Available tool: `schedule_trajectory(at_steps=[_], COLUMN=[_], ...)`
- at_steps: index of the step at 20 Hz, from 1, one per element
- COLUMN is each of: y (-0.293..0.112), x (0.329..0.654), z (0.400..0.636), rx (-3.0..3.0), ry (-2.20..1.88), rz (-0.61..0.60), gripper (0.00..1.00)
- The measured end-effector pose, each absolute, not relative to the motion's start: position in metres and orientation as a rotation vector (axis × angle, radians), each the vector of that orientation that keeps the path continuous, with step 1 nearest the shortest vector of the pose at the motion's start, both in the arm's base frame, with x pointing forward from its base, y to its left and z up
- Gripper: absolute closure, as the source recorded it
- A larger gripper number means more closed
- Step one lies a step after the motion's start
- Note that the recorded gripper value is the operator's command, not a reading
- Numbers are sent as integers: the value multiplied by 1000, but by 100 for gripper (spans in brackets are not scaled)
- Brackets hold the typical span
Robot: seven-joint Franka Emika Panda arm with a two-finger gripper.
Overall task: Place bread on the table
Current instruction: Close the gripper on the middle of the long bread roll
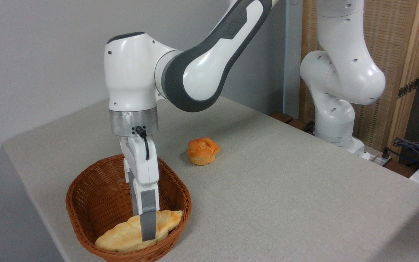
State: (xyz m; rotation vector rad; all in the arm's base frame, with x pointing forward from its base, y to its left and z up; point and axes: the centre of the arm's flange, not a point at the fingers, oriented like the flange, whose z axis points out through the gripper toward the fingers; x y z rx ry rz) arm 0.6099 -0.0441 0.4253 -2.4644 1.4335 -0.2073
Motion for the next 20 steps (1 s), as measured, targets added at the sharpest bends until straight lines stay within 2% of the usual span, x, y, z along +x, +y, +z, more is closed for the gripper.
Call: schedule_trajectory(at_steps=[9, 12, 14, 15, 20], y=[-46, -46, -46, -46, -45], x=[614, 614, 614, 614, 614], z=[411, 409, 409, 409, 409], rx=[-2434, -2435, -2435, -2435, -2435], ry=[1454, 1456, 1456, 1456, 1455], rz=[-206, -202, -202, -202, -202], gripper=[1, 30, 52, 59, 61])
